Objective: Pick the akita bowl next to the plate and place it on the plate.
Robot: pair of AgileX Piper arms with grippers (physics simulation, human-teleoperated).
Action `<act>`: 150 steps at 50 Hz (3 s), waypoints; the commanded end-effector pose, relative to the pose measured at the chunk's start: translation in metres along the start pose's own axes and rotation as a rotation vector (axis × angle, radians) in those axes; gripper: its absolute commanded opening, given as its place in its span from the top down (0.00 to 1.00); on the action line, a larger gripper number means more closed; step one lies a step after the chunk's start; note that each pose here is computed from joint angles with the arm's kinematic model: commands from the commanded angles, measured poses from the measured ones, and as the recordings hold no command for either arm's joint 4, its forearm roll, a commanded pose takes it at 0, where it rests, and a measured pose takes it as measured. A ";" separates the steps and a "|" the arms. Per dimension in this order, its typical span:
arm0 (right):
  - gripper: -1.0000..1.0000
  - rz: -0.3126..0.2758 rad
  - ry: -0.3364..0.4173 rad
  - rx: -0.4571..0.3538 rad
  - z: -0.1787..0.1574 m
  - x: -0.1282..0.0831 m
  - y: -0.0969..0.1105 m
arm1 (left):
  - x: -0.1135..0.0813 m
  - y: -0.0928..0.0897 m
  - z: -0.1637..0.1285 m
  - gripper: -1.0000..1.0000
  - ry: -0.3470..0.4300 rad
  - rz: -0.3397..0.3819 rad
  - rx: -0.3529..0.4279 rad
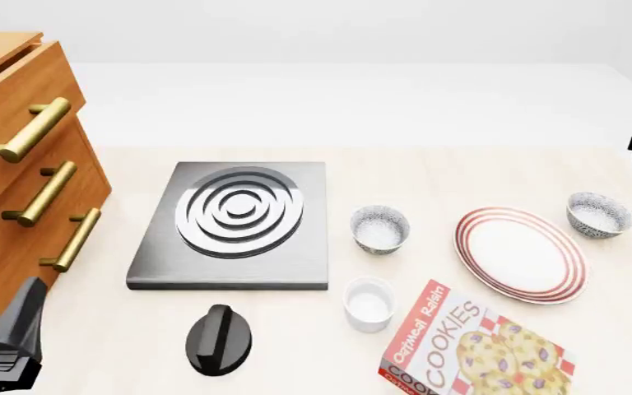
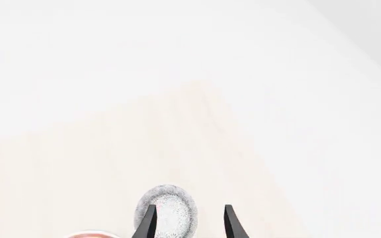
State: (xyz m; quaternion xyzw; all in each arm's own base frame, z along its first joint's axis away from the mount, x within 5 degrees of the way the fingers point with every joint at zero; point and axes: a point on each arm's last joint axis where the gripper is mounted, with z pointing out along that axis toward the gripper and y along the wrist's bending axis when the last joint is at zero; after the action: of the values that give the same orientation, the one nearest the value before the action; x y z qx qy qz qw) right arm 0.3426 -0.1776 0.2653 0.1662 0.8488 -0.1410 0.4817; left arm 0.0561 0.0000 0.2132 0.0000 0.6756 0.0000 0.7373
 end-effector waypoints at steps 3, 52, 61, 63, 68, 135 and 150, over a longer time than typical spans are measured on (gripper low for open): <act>0.00 0.013 0.051 0.005 0.020 0.005 -0.004 | 0.000 0.000 0.000 0.00 0.000 0.000 0.000; 0.00 0.041 0.160 0.020 0.068 0.046 -0.013 | 0.000 0.000 0.000 0.00 0.000 0.000 0.000; 0.00 0.028 0.173 0.018 0.071 0.048 -0.013 | 0.000 0.000 0.000 0.00 0.000 0.000 0.000; 0.00 0.031 0.181 0.013 0.073 0.050 -0.010 | 0.000 0.000 0.000 0.00 0.000 0.000 0.000; 0.00 0.034 0.188 0.012 0.076 0.051 -0.010 | 0.000 0.000 0.000 0.00 0.000 0.000 0.000; 0.00 0.107 0.298 0.001 0.113 0.102 0.002 | 0.000 0.000 0.000 0.00 0.000 0.000 0.000; 0.00 0.117 0.315 -0.003 0.120 0.110 0.006 | 0.000 0.000 0.000 0.00 0.000 0.000 0.000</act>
State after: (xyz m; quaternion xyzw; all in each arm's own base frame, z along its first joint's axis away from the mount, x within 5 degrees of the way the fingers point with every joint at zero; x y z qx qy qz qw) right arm 0.3832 -0.2054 0.1190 0.2331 0.9006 -0.0868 0.3566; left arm 0.0561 0.0000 0.2132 0.0000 0.6756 0.0000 0.7373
